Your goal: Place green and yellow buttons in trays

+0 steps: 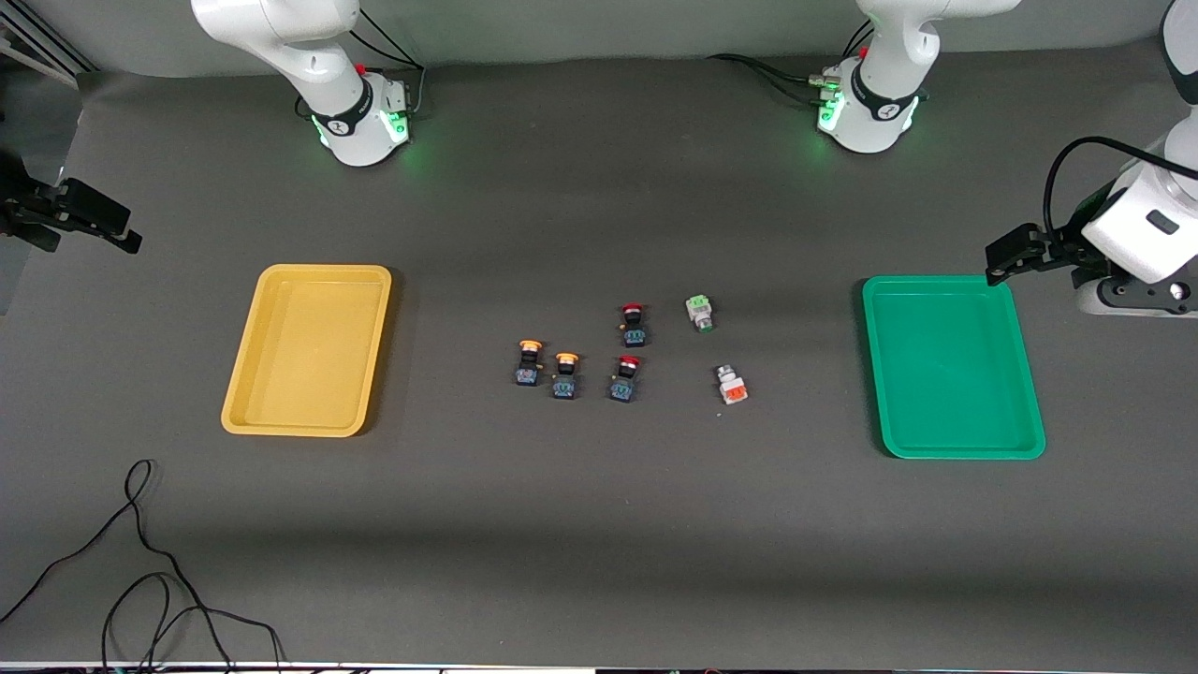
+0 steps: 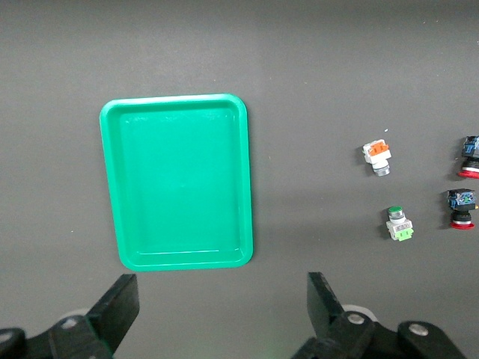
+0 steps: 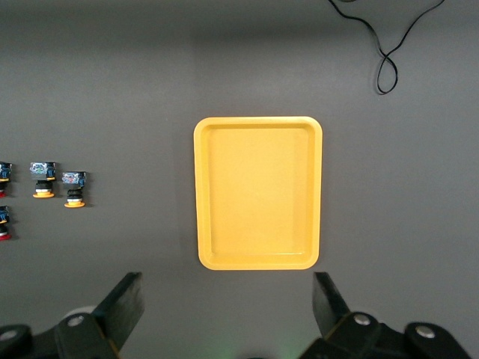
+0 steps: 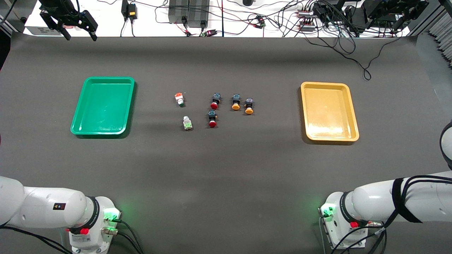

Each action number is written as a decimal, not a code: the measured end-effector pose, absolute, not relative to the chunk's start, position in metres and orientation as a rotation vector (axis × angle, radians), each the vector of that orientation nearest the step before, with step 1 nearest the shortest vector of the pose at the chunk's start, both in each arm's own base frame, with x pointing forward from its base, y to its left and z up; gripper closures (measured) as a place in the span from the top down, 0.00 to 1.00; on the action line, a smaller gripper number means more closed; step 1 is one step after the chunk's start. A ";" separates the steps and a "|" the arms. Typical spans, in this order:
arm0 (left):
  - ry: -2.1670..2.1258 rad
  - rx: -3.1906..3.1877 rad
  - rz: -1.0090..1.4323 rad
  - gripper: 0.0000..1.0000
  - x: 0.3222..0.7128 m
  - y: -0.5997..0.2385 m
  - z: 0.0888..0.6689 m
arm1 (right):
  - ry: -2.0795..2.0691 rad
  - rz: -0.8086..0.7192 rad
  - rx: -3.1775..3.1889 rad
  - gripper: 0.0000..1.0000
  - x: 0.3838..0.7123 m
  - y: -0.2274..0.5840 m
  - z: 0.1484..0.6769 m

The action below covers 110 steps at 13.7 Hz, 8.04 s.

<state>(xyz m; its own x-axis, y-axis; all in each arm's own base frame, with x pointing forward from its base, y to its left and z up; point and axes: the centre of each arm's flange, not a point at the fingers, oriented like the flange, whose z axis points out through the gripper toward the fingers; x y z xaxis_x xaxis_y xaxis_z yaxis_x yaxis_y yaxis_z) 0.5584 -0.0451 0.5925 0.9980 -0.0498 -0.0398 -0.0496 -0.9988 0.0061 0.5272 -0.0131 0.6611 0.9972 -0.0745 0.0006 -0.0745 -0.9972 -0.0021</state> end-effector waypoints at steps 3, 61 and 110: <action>-0.079 3.135 -0.065 1.00 0.558 -0.045 0.592 | 0.117 -0.002 -3.137 1.00 0.527 -0.013 0.661; 0.334 3.123 -0.050 0.41 0.457 -0.364 0.242 | 0.269 0.086 -3.135 1.00 0.537 0.338 0.177; 0.450 3.087 -0.083 1.00 0.578 -0.320 0.306 | -0.339 0.107 -3.148 0.42 0.524 0.004 0.189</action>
<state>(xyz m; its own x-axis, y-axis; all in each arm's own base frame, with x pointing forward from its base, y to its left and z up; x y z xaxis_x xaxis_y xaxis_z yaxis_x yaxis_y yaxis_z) 0.5775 -0.3204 0.3064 0.9570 0.2846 -0.0559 0.2857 -0.9582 0.0130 0.5241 0.0041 0.1886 0.9748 0.2120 -0.0699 0.2138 -0.9767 0.0194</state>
